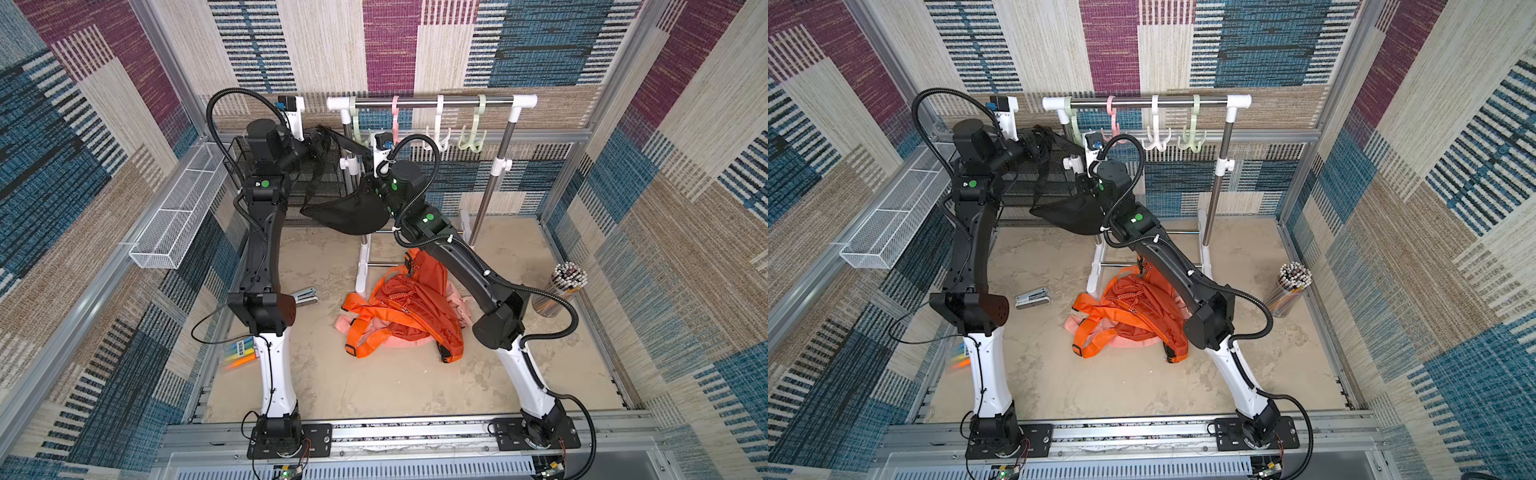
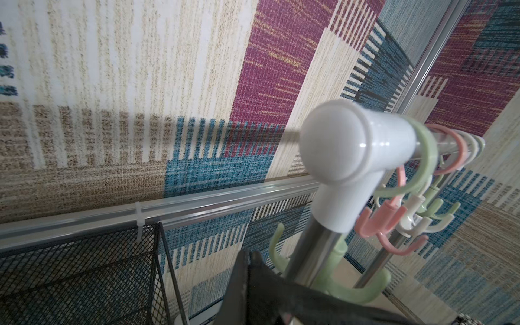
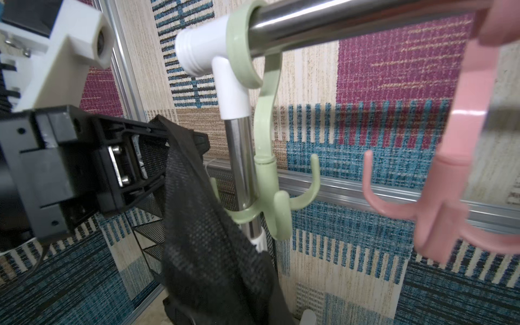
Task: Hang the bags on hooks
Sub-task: Hang the bag on the hook.
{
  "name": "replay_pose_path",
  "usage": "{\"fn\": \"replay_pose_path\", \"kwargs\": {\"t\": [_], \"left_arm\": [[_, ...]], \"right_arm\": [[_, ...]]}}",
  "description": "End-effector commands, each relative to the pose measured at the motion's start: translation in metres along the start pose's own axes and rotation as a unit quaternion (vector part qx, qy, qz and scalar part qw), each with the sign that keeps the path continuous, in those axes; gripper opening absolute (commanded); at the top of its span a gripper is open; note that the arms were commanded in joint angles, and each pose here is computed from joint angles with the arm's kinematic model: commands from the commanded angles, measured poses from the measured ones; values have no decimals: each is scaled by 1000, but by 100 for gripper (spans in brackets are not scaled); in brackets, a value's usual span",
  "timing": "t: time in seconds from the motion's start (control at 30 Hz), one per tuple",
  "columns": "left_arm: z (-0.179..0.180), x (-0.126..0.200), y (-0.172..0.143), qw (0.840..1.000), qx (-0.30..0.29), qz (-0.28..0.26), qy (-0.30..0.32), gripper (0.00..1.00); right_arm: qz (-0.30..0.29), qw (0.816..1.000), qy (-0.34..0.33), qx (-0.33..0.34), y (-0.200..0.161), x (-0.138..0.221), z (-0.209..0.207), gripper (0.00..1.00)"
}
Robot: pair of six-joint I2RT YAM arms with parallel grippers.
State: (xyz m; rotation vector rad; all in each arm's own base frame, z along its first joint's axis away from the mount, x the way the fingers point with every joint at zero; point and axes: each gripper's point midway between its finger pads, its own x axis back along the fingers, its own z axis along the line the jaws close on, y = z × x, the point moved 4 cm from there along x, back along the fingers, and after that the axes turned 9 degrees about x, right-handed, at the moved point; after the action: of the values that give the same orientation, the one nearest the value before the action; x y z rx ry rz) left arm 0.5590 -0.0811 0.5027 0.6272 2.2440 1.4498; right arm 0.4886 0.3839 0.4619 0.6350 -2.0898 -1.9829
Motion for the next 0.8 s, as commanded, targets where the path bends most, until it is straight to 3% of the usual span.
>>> {"fn": "replay_pose_path", "kwargs": {"t": [0.0, 0.37, 0.6, 0.77], "left_arm": [[12, 2, 31, 995, -9, -90, 46, 0], [14, -3, 36, 990, -6, -125, 59, 0], [29, -9, 41, 979, 3, -183, 86, 0], [36, -16, 37, 977, 1, -193, 90, 0]], "right_arm": [[-49, 997, -56, 1, 20, 0, -16, 0], [-93, 991, -98, 10, 31, -2, -30, 0], [-123, 981, -149, 22, 26, -6, -45, 0], [-120, 980, -154, 29, 16, -11, -49, 0]]}}
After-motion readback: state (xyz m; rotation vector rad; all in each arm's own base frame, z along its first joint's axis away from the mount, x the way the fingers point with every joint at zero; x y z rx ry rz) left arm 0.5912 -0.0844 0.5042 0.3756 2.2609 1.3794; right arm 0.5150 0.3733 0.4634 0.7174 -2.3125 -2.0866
